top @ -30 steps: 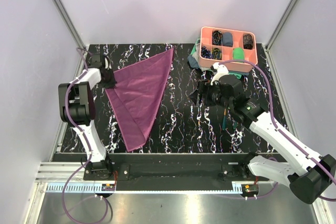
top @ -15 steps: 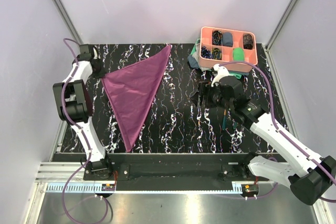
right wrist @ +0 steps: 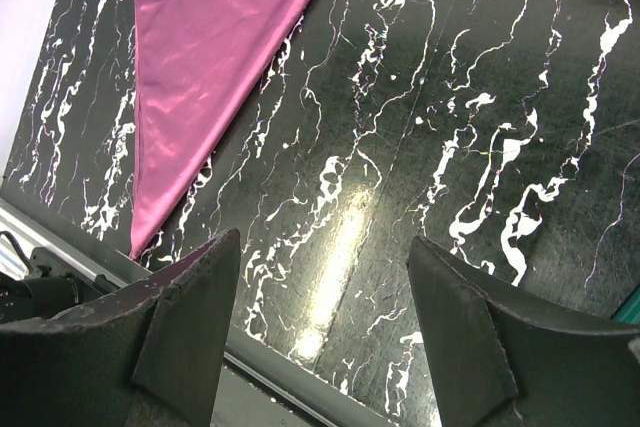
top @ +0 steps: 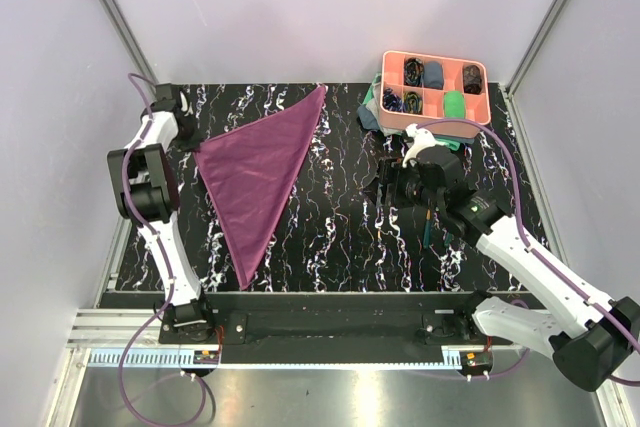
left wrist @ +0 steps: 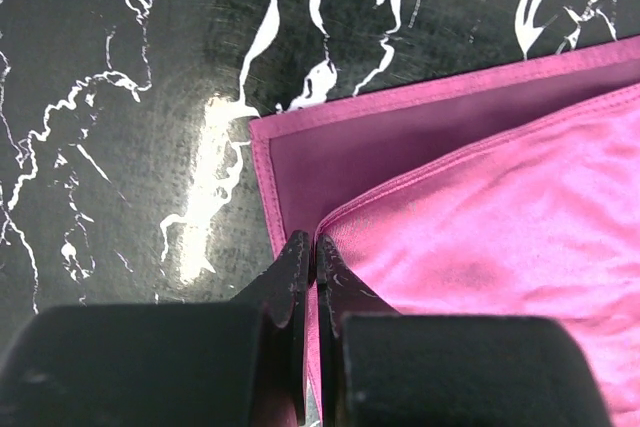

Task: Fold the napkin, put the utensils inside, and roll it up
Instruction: Fold the napkin

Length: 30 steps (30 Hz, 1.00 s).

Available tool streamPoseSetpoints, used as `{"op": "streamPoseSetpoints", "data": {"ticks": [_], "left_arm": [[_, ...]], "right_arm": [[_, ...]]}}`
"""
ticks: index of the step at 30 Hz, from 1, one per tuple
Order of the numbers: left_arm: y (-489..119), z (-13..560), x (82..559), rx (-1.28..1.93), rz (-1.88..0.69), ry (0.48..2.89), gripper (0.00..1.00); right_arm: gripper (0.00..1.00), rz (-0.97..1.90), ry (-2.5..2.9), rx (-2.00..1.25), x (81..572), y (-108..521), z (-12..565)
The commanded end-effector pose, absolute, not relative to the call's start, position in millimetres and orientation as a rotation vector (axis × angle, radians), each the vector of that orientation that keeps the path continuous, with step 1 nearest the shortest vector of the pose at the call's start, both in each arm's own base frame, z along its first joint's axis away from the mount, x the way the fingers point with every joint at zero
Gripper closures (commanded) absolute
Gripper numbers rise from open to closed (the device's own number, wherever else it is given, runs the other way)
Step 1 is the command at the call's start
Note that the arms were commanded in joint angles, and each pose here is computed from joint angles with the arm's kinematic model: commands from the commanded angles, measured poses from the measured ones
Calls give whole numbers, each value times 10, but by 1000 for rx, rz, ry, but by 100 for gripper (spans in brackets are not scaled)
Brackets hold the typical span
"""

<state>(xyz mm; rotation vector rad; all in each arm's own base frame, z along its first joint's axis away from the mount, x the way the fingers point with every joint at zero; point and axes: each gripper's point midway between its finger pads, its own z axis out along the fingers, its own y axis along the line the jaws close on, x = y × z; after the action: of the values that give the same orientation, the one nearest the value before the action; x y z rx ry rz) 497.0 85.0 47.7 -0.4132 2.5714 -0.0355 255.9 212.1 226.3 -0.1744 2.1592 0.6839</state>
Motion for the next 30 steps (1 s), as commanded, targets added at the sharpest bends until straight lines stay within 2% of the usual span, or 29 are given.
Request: {"op": "streamPoseSetpoints", "data": {"ticks": [1, 17, 19, 21, 22, 23, 25, 30], "left_arm": [[1012, 610, 5135, -410, 7, 2520, 100], [1077, 533, 5230, -424, 6, 2523, 100], [1087, 522, 5231, -431, 7, 2526, 84], [1078, 534, 5228, -436, 1, 2528, 63], [1071, 549, 5228, -441, -5, 2528, 38], [1073, 613, 5221, -447, -8, 2522, 30], [1046, 722, 5224, -464, -18, 2502, 19], [835, 1207, 5084, -462, -70, 2427, 9]], "right_arm": [[23, 659, 2156, -157, 2604, 2110, 2257], [23, 614, 2197, -136, 2653, 2088, 2108], [22, 588, 2216, -114, 2666, 2052, 2075], [21, 543, 2226, -77, 2701, 1994, 2080], [21, 505, 2251, -56, 2703, 1938, 2074], [21, 471, 2264, -28, 2725, 1887, 2068], [20, 364, 2302, 20, 2788, 1716, 1996], [20, 261, 2374, 146, 2975, 1235, 1725]]}}
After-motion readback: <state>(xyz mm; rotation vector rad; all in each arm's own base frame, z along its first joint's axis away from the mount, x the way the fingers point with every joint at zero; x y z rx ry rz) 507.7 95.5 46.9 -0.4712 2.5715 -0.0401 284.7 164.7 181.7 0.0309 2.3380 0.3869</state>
